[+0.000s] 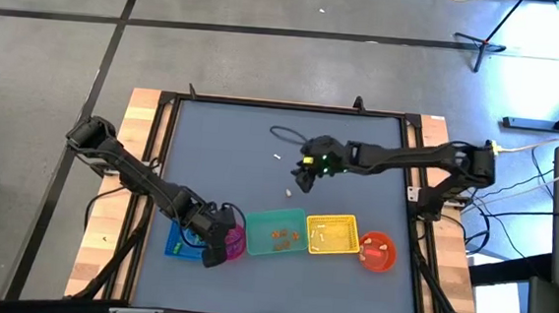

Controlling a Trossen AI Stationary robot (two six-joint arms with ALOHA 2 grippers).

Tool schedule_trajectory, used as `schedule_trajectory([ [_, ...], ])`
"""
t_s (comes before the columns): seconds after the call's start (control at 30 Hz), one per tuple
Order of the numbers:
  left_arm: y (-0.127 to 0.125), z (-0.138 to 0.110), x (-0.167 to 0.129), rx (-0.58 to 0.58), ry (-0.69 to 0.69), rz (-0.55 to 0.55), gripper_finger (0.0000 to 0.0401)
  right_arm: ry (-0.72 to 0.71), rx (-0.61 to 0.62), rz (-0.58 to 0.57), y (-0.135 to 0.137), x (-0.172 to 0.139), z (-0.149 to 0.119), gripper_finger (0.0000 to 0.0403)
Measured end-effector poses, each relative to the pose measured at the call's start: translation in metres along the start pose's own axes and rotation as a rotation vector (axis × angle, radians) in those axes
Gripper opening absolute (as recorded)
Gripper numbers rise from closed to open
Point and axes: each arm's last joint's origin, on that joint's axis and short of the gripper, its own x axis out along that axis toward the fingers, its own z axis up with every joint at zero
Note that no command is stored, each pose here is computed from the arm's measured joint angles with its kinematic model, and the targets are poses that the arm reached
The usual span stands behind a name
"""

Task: Sort Halloween decoration
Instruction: Put the white skull toy into the orange bin

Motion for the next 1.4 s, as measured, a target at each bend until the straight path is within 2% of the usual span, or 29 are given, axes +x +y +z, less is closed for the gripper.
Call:
schedule_trajectory([
  [0.23, 0.000, 0.000, 0.000, -0.089, 0.002, -0.001, 0.0109, 0.016, -0.042, -0.158, 0.009, 0.029, -0.020, 0.0182],
  [0.57, 0.000, 0.000, 0.000, -0.103, 0.000, 0.000, 0.0109, 0.048, -0.065, -0.124, 0.021, 0.059, -0.041, 0.0182],
  [0.73, 0.000, 0.000, 0.000, -0.103, -0.002, 0.001, 0.0109, 0.046, 0.039, -0.118, 0.020, 0.063, -0.043, 0.0182],
  [0.9, 0.000, 0.000, 0.000, -0.103, -0.004, 0.003, 0.0109, 0.094, 0.080, -0.093, 0.020, 0.070, -0.050, 0.0182],
  [1.17, 0.000, 0.000, 0.000, -0.102, -0.004, 0.003, 0.0109, 0.118, 0.211, -0.057, 0.021, 0.070, -0.051, 0.0182],
  [1.4, 0.000, 0.000, 0.000, -0.102, -0.005, 0.003, 0.0109, 0.127, 0.222, -0.098, 0.019, 0.070, -0.054, 0.0182],
])
